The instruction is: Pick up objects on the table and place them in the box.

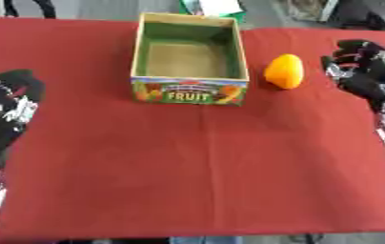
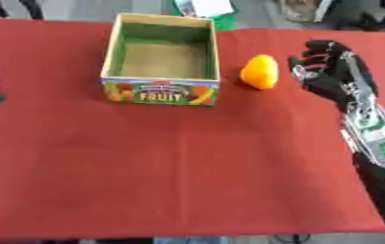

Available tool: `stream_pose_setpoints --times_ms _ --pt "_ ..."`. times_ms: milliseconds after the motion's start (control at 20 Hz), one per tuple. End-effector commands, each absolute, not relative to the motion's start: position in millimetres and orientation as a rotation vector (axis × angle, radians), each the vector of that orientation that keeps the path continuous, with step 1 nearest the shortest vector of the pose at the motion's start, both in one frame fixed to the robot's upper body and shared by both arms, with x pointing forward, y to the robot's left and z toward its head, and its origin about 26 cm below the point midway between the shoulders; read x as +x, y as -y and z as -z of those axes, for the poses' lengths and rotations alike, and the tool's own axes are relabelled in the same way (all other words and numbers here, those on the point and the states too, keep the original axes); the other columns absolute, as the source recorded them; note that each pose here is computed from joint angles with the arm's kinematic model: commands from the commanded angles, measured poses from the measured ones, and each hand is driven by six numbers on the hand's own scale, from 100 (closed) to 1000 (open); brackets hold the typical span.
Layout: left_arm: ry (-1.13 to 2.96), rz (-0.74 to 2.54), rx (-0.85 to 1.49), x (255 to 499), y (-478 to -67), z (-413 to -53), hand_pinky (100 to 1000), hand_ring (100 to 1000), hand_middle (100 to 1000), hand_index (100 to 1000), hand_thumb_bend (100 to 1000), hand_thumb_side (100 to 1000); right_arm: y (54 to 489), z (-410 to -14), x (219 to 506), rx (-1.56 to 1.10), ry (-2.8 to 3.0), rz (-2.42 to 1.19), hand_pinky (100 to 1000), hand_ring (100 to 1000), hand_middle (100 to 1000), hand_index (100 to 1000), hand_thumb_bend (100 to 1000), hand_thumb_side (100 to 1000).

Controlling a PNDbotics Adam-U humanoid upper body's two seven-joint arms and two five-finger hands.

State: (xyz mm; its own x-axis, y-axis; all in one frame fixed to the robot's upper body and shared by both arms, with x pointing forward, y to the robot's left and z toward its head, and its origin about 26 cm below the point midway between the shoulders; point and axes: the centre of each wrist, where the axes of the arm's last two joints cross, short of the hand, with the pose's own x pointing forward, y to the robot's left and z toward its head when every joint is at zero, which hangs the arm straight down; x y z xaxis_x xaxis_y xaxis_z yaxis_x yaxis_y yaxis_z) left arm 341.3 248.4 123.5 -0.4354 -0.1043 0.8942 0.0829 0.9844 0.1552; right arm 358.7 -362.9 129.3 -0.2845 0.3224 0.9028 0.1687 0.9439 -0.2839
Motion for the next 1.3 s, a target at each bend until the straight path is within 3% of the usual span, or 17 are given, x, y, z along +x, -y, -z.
stream_pose_setpoints --times_ms 50,500,950,1300 --pt "2.042 0.224 0.02 341.3 -251.3 -134.7 725 822 713 648 549 399 372.2 -146.4 361.5 -0.399 1.89 -0.189 629 650 608 735 332 140" --pt "2.039 0.229 0.017 341.3 -250.8 -134.2 725 822 713 648 549 399 386.4 -156.4 374.8 -0.452 1.85 -0.293 653 702 690 775 385 161" --pt "2.036 0.237 0.013 341.2 -250.0 -133.9 725 822 713 648 550 398 407.7 -155.5 404.8 -0.512 1.734 -0.451 773 860 832 862 477 182" --pt "2.031 0.241 0.006 341.0 -249.0 -132.9 725 823 714 648 549 399 402.0 -146.6 430.1 -0.556 1.627 -0.571 786 864 842 878 492 191"
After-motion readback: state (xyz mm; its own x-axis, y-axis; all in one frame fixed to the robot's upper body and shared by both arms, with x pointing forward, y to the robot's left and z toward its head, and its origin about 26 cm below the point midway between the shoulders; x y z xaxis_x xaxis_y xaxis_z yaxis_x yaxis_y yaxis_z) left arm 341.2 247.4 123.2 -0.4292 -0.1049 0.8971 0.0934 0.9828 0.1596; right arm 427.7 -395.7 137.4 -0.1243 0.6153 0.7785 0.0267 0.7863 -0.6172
